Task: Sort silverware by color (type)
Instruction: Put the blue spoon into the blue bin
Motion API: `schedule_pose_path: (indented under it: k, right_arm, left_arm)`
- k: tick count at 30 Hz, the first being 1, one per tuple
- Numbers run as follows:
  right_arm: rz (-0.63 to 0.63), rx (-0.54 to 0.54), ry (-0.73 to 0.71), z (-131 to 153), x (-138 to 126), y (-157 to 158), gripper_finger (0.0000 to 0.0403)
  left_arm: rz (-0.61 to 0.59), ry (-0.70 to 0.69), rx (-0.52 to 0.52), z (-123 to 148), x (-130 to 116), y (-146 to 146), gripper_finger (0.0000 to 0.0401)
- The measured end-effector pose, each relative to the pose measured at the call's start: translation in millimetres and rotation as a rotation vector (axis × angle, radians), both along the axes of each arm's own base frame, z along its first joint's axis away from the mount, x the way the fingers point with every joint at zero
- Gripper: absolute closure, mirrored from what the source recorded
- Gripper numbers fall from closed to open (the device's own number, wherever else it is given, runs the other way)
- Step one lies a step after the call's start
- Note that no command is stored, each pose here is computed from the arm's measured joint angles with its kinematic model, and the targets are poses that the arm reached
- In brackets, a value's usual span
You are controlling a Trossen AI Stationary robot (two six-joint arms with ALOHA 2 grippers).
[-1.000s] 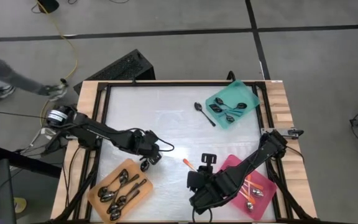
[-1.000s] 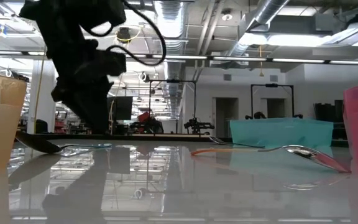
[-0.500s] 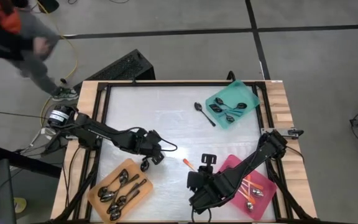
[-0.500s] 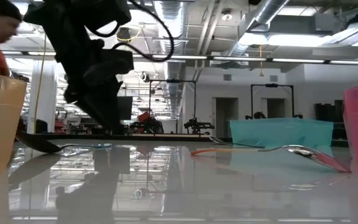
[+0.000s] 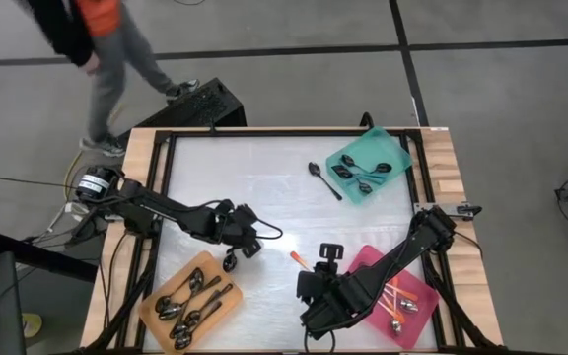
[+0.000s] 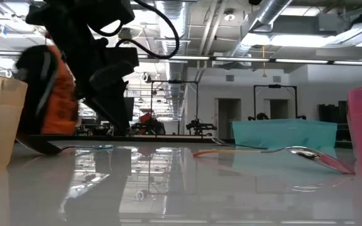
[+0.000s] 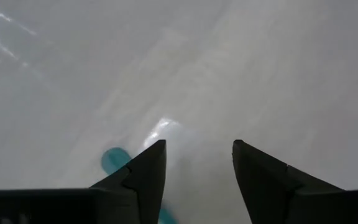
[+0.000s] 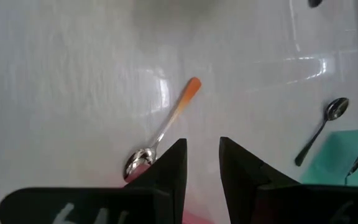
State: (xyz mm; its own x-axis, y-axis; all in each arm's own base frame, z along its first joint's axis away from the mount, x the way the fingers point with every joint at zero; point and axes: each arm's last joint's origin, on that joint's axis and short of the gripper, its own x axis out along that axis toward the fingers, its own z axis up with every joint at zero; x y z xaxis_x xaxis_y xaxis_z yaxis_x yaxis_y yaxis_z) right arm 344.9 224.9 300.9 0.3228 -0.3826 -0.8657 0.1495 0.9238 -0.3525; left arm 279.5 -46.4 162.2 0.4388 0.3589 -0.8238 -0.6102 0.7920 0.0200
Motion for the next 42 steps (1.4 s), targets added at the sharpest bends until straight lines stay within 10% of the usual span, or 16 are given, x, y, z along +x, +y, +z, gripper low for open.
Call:
schedule_pose_path:
  k: [16, 35, 42]
  right_arm:
    - [0.005, -0.038, -0.005, 0, -1, -1, 0.0301]
    - [0.028, -0.069, -0.007, 1, 1, -4, 0.0301]
    - [0.026, -0.067, -0.013, 1, 2, -4, 0.0301]
  left_arm:
    - [0.07, 0.185, -0.018, -6, -20, 1, 0.0119]
    - [0.225, 0.198, -0.132, -23, -27, -19, 0.012]
    - [0.243, 0.187, -0.149, -24, -26, -17, 0.0199]
